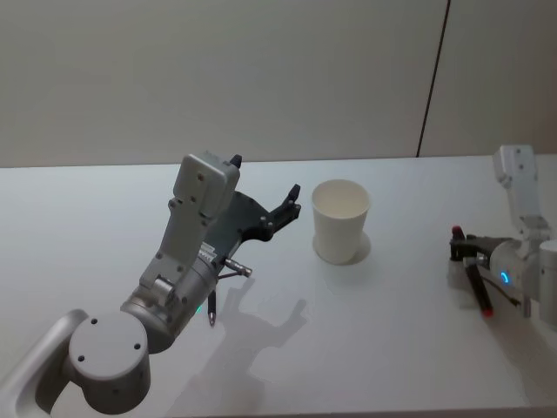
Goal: Place the pen into the pen holder.
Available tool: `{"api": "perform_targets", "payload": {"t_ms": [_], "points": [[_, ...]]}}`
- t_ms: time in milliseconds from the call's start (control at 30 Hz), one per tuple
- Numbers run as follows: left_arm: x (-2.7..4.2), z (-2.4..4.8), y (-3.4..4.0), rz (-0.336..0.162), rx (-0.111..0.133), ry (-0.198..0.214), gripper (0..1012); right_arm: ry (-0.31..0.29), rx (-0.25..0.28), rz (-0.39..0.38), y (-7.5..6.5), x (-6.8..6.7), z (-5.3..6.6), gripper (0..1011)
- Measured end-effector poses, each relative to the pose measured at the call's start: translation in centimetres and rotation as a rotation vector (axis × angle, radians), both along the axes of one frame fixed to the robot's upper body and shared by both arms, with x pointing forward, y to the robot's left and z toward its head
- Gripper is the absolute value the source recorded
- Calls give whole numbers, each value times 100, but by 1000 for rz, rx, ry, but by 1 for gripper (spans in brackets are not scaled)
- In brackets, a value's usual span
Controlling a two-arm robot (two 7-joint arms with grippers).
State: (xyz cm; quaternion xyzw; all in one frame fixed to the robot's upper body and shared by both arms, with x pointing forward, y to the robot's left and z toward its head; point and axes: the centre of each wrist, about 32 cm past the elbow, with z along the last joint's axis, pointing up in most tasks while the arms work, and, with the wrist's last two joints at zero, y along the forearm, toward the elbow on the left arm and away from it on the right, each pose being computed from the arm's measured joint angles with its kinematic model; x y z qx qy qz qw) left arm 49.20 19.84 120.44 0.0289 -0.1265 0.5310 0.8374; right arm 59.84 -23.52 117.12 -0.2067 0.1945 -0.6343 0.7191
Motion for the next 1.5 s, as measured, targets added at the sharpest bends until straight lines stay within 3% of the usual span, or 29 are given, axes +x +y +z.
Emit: {"api": "perform_targets", "payload": {"t_ms": [500,900,1233,1500], "points": [[0,0,0,0,0,0,1004,-185,25,28,22,-128,109,177],[0,0,0,0,0,0,1004,-379,54,67,109,-238,186,177],[0,0,0,0,0,0,1004,-523,89,120,209,-250,220,177],[0,0,0,0,0,0,1004,-667,133,192,361,-164,214,177]]}}
